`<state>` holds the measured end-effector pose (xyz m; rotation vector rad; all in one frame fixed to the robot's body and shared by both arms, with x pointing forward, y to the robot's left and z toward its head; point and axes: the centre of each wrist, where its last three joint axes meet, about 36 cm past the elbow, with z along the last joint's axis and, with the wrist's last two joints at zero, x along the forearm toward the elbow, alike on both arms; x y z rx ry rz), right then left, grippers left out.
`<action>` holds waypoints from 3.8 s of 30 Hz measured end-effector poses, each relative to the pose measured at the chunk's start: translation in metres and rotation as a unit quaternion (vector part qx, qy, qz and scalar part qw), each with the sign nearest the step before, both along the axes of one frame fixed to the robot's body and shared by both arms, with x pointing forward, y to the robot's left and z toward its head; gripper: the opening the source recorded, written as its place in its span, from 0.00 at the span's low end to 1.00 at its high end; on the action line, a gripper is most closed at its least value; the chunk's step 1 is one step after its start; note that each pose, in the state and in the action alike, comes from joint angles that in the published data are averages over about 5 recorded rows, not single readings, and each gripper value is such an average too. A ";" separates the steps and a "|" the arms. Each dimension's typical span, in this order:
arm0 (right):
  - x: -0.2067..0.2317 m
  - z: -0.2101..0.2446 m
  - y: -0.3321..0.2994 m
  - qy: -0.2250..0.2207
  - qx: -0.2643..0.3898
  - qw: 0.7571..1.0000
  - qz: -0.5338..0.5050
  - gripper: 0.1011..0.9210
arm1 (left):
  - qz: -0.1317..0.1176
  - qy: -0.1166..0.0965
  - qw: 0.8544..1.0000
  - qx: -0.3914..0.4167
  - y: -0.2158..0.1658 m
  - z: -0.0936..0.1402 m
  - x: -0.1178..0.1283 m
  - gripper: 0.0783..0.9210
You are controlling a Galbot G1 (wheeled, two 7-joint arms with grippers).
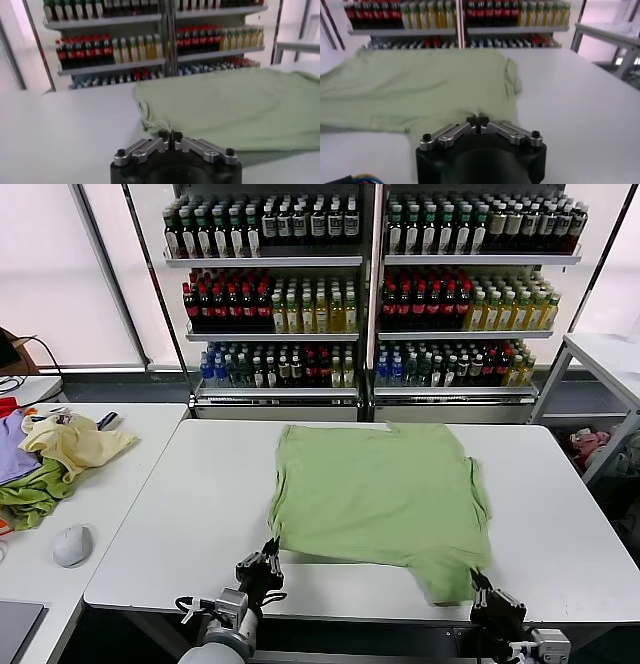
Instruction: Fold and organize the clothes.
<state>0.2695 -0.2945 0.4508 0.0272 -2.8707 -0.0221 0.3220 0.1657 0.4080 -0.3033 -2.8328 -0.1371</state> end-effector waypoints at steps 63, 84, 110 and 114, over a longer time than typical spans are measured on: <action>0.135 -0.038 -0.042 0.007 -0.086 0.996 -0.031 0.70 | -0.003 -0.033 0.994 0.106 -0.013 -0.026 0.129 0.82; 0.152 -0.051 -0.041 0.089 -0.035 0.995 -0.042 0.68 | 0.016 0.040 0.996 0.080 -0.023 -0.034 0.156 0.63; 0.117 -0.041 -0.045 0.068 -0.041 0.997 -0.007 0.04 | 0.001 0.104 0.993 0.056 -0.008 -0.033 0.125 0.04; 0.101 -0.036 -0.042 0.066 -0.048 0.997 0.001 0.04 | -0.002 0.104 0.993 0.050 -0.004 -0.028 0.108 0.04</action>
